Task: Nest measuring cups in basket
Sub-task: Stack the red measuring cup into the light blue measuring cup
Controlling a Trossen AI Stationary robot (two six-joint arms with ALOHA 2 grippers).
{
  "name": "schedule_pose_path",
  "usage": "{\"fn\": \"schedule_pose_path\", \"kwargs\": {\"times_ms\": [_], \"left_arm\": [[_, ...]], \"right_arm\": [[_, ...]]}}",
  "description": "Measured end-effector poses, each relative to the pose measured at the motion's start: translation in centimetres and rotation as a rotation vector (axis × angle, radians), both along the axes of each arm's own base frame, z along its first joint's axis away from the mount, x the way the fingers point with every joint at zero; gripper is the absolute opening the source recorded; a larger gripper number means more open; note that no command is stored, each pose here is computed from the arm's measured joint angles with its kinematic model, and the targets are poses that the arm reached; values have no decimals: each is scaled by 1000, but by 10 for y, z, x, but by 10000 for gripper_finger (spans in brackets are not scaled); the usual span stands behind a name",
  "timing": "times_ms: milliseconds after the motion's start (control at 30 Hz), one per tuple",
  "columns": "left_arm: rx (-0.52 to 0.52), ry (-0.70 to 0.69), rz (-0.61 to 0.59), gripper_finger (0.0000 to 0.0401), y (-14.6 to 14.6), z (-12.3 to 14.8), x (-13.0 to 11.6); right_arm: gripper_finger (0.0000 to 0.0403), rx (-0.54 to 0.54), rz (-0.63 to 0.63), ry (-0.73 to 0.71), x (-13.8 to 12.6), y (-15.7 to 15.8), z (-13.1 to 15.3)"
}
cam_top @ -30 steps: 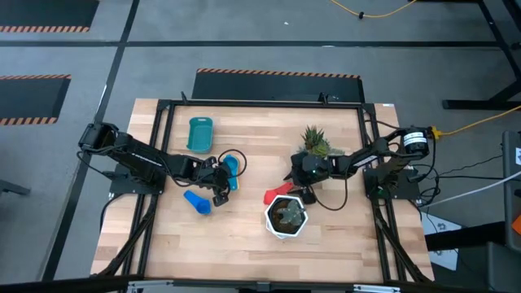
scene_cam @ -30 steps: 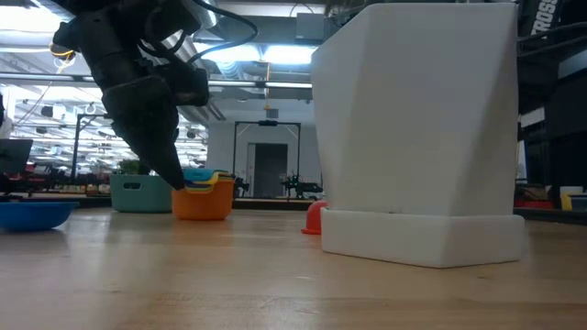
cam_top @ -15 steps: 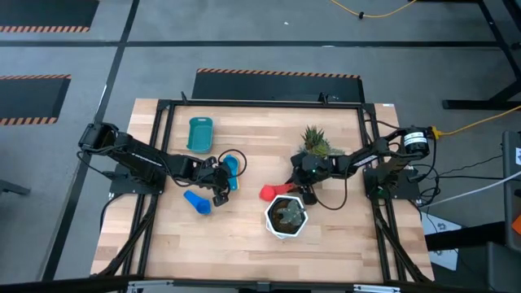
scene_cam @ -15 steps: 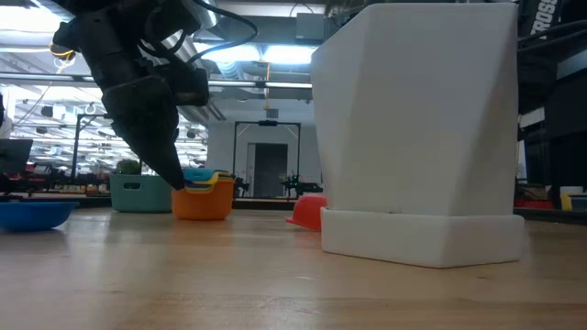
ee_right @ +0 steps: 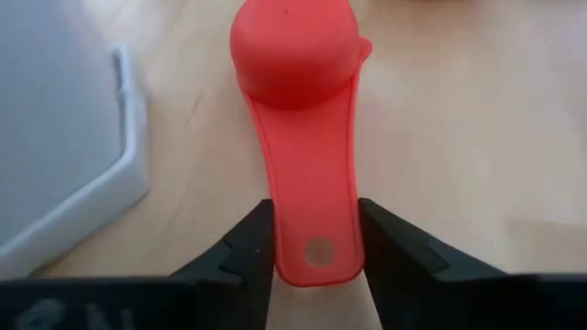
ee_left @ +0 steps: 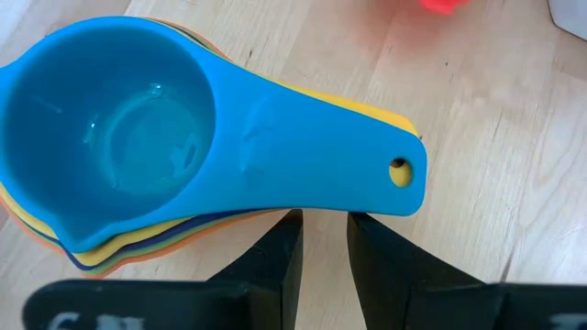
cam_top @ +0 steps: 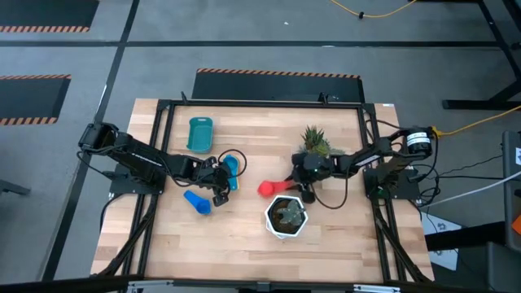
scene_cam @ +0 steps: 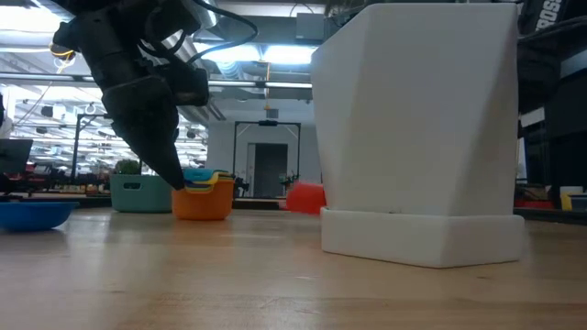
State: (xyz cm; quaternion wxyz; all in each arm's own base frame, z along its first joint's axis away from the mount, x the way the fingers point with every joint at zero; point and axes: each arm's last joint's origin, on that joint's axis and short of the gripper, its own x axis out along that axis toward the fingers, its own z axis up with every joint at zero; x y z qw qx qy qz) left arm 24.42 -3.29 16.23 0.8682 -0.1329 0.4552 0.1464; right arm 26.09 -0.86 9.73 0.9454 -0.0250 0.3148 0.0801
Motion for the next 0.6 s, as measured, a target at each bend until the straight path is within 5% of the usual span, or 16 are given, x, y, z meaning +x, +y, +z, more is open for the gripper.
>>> {"fn": "schedule_pose_path", "kwargs": {"times_ms": [600], "left_arm": [[-1, -5, 0, 81, 0, 0, 0]], "right_arm": [[142, -49, -201, -390, 11, -7, 53]]}}
